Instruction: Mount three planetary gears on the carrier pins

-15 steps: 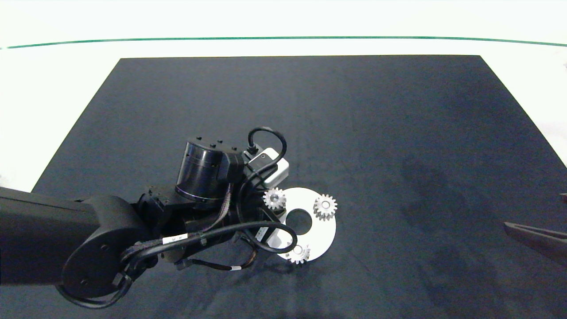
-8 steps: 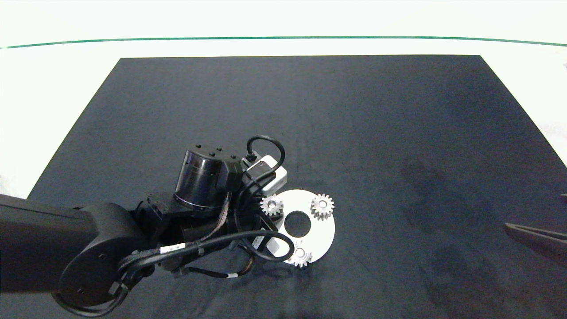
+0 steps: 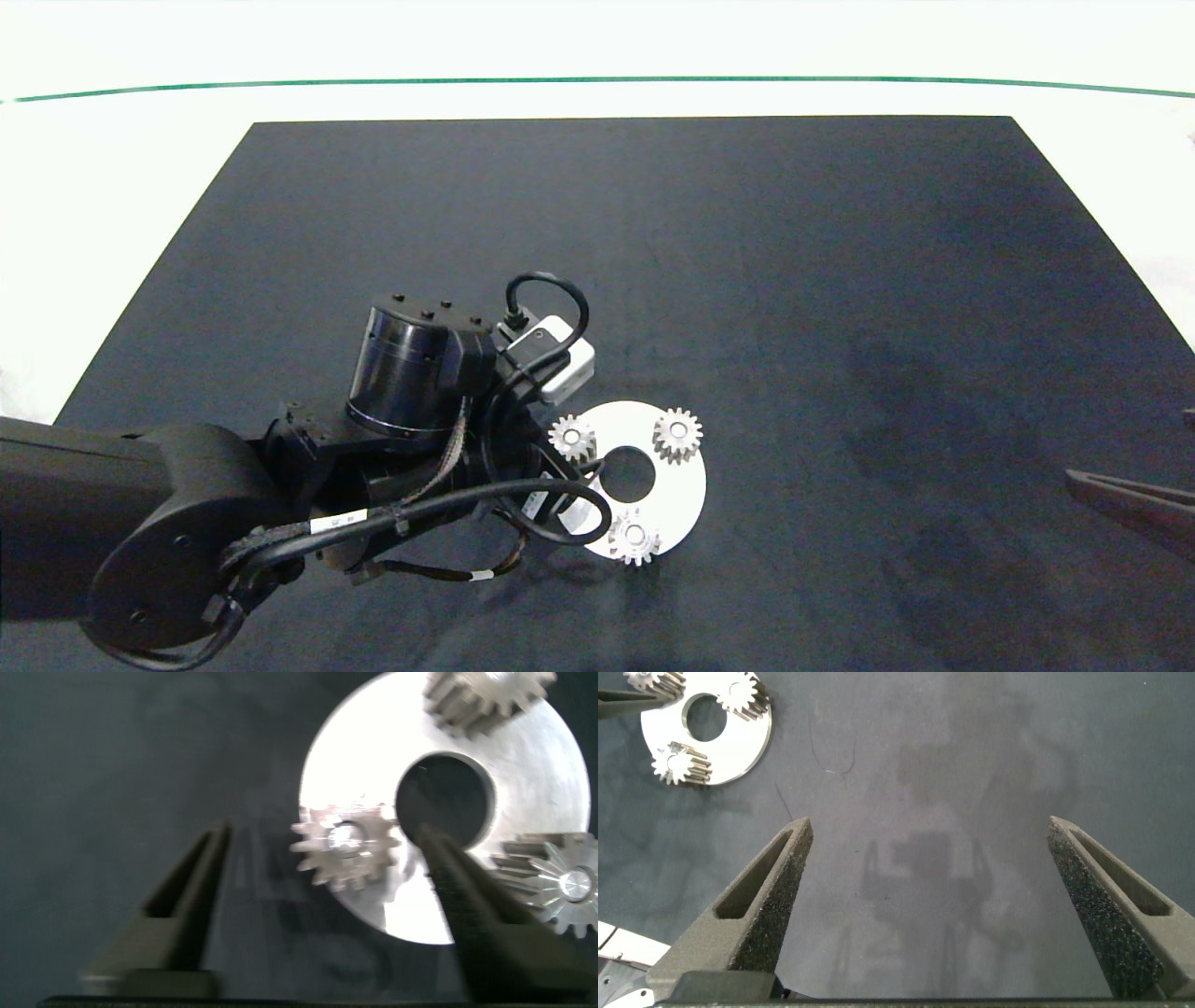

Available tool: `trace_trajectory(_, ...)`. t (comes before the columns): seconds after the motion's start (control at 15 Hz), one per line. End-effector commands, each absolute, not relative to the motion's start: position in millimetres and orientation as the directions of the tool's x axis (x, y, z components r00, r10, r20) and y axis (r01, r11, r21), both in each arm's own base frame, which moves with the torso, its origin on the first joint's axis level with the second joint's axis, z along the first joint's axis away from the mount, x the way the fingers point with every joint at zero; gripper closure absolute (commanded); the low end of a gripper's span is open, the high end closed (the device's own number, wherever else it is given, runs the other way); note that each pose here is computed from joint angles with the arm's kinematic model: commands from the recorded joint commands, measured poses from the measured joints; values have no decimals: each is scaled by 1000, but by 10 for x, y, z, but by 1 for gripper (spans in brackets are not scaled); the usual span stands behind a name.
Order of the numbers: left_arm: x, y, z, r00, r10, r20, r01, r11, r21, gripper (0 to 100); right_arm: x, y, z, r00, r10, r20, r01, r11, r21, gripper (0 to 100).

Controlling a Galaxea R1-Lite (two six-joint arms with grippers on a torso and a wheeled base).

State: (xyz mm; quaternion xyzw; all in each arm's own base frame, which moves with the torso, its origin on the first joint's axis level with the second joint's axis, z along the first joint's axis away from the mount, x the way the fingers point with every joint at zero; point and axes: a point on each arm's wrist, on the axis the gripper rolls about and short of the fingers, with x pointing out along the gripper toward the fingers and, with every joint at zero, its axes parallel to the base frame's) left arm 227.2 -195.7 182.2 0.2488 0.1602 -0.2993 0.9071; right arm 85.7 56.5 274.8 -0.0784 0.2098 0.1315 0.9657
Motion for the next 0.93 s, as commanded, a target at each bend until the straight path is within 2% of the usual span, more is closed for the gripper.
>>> trace_trajectory(0.07, 2229, -1759, 2006, 816, -426, -391, 562, 743, 364, 0, 847, 557, 2748, 878, 221, -425, -280, 957, -80, 0)
trace_trajectory(0.27, 2172, -1381, 2208, 882, -337, -331, 445, 826, 345, 0, 750, 481, 2784, 891, 233, -390, -278, 958, -63, 0)
trace_trajectory(0.53, 1936, -706, 2420, 961, -136, -243, 211, 924, 318, 0, 593, 306, 2803, 916, 185, -355, -216, 975, -49, 0)
trace_trajectory(0.73, 1567, -338, 2426, 982, -12, -187, 71, 948, 309, 0, 475, 160, 2723, 937, 87, -338, -108, 993, -46, 0)
trace_trajectory(0.93, 992, -106, 2450, 984, 71, -164, -19, 953, 302, 0, 295, 42, 2646, 949, 25, -314, -40, 998, -40, 0)
